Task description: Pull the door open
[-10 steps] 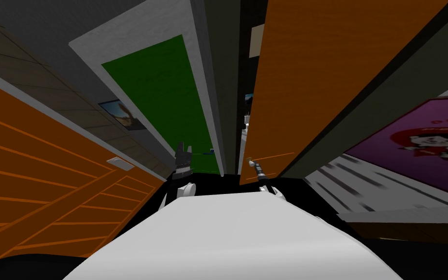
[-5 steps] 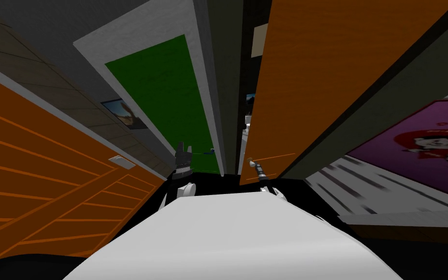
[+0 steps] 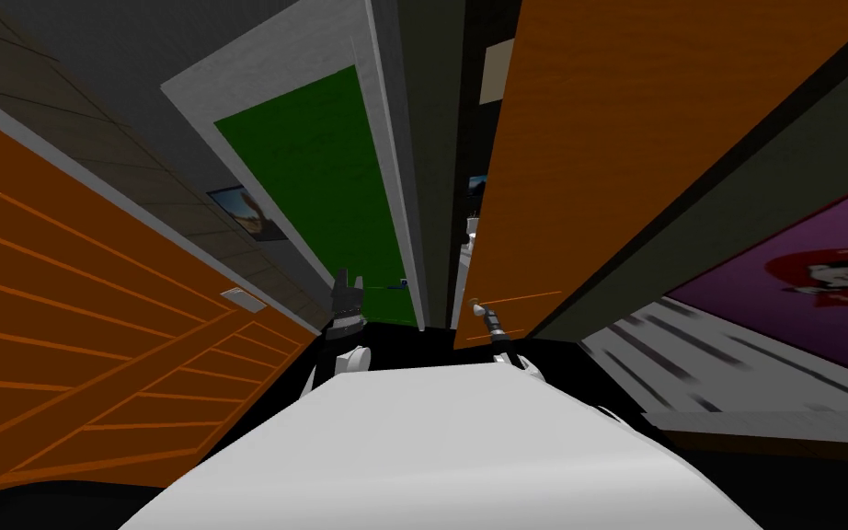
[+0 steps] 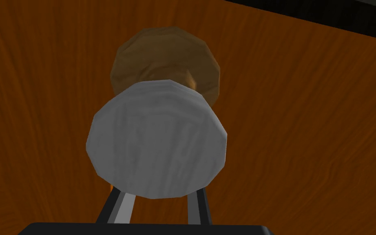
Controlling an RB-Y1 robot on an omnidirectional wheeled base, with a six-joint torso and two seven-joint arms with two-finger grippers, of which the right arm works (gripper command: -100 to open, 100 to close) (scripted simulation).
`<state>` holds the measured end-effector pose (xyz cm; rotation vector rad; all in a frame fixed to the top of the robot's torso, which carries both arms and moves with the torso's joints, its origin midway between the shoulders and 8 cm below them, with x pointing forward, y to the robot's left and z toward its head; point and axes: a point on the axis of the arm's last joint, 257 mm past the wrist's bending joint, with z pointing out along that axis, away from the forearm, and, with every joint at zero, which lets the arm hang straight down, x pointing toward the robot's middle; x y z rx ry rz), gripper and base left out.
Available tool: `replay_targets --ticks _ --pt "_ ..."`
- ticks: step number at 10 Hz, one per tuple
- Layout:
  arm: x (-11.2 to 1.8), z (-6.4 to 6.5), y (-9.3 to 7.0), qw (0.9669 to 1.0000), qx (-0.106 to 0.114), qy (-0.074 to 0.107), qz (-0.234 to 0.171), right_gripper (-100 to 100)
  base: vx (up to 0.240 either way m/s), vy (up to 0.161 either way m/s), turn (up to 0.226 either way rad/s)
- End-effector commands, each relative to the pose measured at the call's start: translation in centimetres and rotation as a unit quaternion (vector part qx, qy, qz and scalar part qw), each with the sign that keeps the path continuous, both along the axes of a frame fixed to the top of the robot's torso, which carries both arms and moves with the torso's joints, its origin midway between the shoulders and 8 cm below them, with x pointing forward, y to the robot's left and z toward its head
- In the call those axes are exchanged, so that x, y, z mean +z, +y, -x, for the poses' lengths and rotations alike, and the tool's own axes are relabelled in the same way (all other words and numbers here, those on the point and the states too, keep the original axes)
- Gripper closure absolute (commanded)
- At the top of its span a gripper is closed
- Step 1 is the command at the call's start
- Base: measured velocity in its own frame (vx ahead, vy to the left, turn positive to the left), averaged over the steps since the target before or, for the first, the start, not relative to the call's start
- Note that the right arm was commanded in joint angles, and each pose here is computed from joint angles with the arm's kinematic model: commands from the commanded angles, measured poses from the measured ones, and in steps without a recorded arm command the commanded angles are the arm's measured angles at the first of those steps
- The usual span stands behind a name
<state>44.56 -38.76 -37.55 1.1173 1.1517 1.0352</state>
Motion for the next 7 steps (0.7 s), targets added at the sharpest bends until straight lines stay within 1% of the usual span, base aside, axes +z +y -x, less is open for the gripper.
replay_targets --ticks 1,3,4,5,6,7 --pt "0.04 -0.23 1.15 0.9996 0.009 -0.005 -0.024 100 -0.03 -0.01 0.066" --pt "0.01 -0.24 1.04 0.9984 0.009 -0.007 -0.056 100 -0.055 -0.021 0.085" --pt "0.01 -0.24 1.04 0.9981 0.01 -0.008 -0.06 100 -0.049 -0.032 0.037" --pt "-0.01 -0.24 0.97 0.9967 0.01 -0.01 -0.08 100 -0.051 -0.025 0.071" --pt "-0.01 -0.24 0.97 0.9966 0.01 -0.01 -0.081 100 -0.039 -0.013 0.034" --pt "-0.03 -0.24 0.9 0.9947 0.01 -0.012 -0.101 100 -0.041 -0.011 0.061"
